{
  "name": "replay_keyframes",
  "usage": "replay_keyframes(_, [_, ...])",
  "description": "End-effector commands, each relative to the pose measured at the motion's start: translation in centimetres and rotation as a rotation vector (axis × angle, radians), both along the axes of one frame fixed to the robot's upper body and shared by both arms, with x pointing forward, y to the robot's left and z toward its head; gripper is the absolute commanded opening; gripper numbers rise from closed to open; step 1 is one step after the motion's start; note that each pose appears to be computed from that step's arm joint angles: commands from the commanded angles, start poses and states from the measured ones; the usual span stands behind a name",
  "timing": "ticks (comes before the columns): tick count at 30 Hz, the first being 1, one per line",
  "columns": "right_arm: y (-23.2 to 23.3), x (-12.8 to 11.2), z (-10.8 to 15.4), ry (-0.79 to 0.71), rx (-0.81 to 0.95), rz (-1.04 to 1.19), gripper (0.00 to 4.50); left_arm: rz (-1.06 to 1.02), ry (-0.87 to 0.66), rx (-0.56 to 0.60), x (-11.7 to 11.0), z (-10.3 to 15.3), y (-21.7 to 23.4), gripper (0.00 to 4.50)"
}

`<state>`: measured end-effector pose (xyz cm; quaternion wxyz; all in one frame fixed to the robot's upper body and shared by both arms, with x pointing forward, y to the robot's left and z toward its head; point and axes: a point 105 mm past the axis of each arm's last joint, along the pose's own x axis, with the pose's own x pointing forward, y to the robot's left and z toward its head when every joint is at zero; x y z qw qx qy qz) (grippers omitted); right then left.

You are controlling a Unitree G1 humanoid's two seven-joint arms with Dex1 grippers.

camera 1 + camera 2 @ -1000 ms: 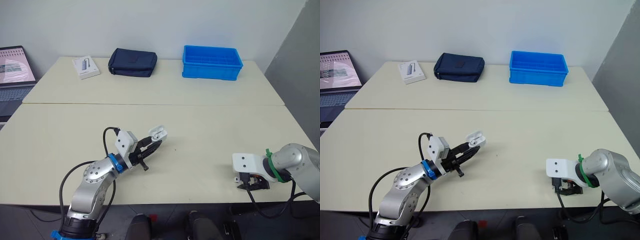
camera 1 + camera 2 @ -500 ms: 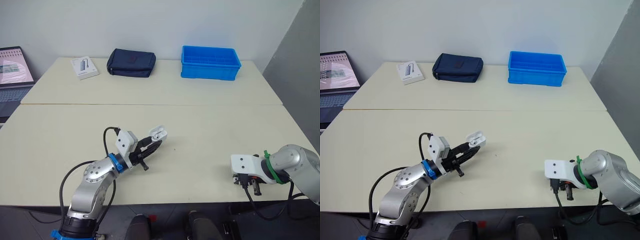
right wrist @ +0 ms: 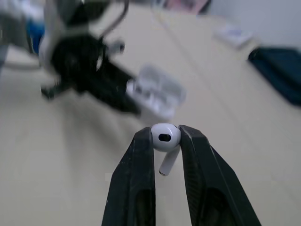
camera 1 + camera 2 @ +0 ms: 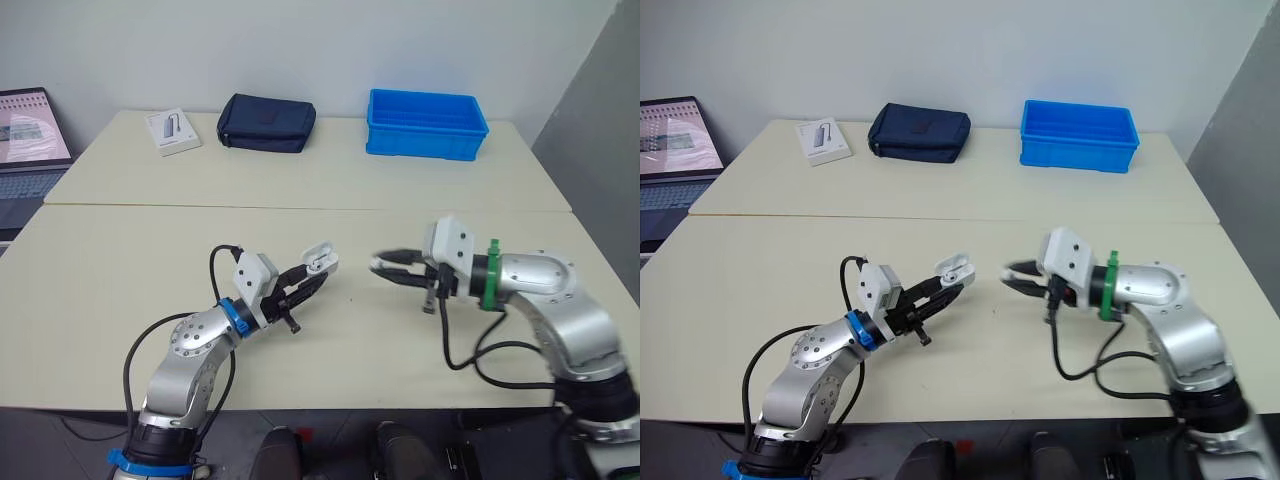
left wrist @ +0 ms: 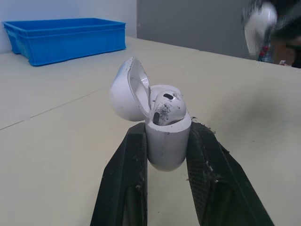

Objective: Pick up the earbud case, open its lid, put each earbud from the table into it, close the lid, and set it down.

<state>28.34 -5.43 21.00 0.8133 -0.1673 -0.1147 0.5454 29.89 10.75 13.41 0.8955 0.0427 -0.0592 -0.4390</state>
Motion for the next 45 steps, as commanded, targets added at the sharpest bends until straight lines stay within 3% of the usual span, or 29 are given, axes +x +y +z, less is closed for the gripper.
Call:
replay_keyframes(1, [1.0,0.1,2.0,-0.078,0.144,-0.016,0.41,-0.033,-0.058,-0.029,-0.1,1.5,-0.4,0.76])
replay_keyframes(12, [3.4,0.8,-0.1,-0.116,0.195,-0.031,0.41,-0.071,-0.072,-0.025,0.1,2.2,-0.4,0.76])
replay_keyframes(24, [3.1,2.5,-2.9,-0.126,0.134,-0.088,0.41,-0.082,-0.079,-0.023,0.1,2.3,-0.4,0.76])
replay_keyframes(36, [2.9,2.5,-3.8,-0.118,0.079,-0.087,0.41,-0.073,-0.084,-0.034,0.1,2.3,-0.5,0.76])
replay_keyframes(45, [1.8,1.6,-1.9,-0.102,0.117,-0.078,3.51,-0.082,-0.082,-0.019,0.0,1.9,-0.4,0.76])
